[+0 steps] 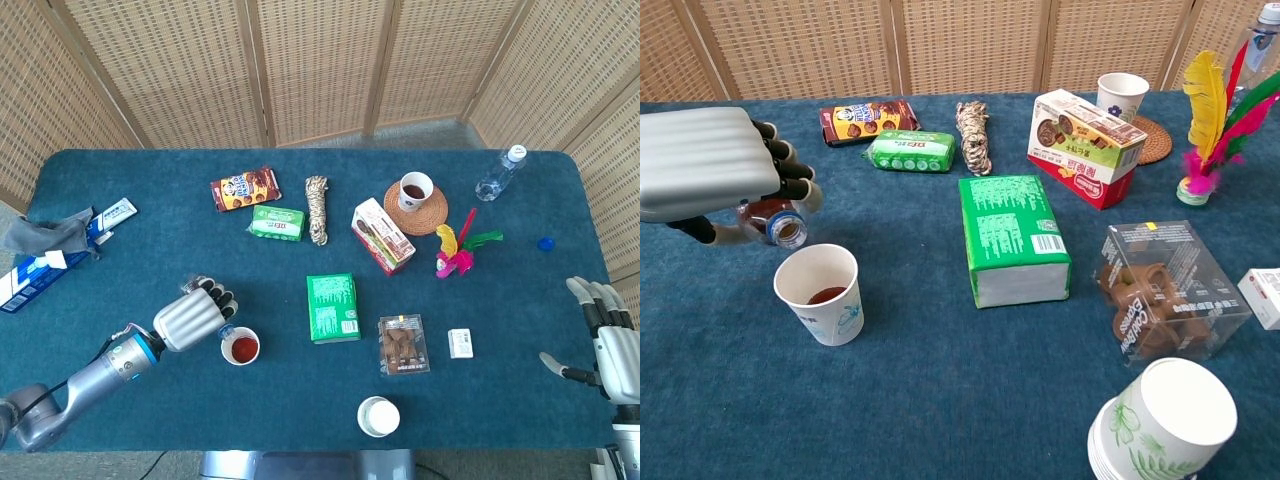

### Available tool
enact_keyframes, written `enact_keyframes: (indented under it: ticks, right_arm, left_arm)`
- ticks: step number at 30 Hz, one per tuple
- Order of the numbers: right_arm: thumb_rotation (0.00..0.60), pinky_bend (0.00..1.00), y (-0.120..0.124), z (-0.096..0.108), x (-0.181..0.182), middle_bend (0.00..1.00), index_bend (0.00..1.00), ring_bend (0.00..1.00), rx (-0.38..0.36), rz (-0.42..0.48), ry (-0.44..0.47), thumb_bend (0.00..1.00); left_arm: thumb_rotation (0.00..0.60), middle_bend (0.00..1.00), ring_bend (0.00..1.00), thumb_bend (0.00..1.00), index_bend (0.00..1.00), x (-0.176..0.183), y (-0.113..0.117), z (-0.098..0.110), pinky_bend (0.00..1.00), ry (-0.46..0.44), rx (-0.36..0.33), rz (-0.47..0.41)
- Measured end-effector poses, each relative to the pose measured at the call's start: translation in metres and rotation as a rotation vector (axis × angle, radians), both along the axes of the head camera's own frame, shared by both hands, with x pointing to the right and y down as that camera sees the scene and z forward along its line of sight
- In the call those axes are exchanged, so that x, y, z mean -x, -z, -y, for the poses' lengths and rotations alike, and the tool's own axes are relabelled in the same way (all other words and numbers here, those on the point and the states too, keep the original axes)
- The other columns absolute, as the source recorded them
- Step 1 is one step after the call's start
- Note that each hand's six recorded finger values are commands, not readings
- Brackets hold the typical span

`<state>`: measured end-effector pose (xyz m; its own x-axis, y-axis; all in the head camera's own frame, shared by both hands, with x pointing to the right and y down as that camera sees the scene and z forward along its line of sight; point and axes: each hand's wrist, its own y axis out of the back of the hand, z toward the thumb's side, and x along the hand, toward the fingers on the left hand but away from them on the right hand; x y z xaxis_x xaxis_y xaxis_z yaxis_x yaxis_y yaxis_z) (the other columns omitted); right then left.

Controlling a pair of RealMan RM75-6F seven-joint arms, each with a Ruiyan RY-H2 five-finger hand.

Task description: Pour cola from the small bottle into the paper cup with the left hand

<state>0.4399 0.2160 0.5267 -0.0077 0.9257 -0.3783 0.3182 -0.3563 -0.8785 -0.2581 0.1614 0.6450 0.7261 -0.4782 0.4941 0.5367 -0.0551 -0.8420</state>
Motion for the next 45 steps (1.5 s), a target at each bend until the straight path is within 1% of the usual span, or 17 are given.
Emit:
enact_keyframes:
  ticks: [9,15,25,36,45]
  right_arm:
    - [0.600,0.06,0.000,0.000,0.000,0.00,0.00,0.00,-0.001,0.002,-0.001,0.00]
    - [0.600,0.06,0.000,0.000,0.001,0.00,0.00,0.00,0.000,0.003,0.002,0.00]
    - [0.600,0.06,0.001,0.000,0.000,0.00,0.00,0.00,-0.003,0.008,0.001,0.00]
    - [0.600,0.06,0.002,0.001,0.001,0.00,0.00,0.00,-0.006,0.012,0.002,0.00]
    - [0.600,0.06,0.001,0.001,0.000,0.00,0.00,0.00,-0.004,0.013,0.001,0.00]
  left_arm:
    - [0.600,0.39,0.38,0.45,0.48,-0.003,0.001,0.000,0.47,-0.048,-0.046,0.010]
    - [0.600,0.37,0.38,0.45,0.46,-0.006,0.007,-0.001,0.46,-0.106,-0.094,0.016]
    - [0.600,0.37,0.38,0.45,0.46,-0.006,0.008,0.001,0.46,-0.150,-0.130,0.061]
    - [0.600,0.37,0.38,0.45,0.47,-0.005,0.009,-0.001,0.46,-0.191,-0.156,0.097]
    - [0.600,0.37,0.37,0.45,0.48,-0.011,0.011,-0.001,0.46,-0.235,-0.177,0.126]
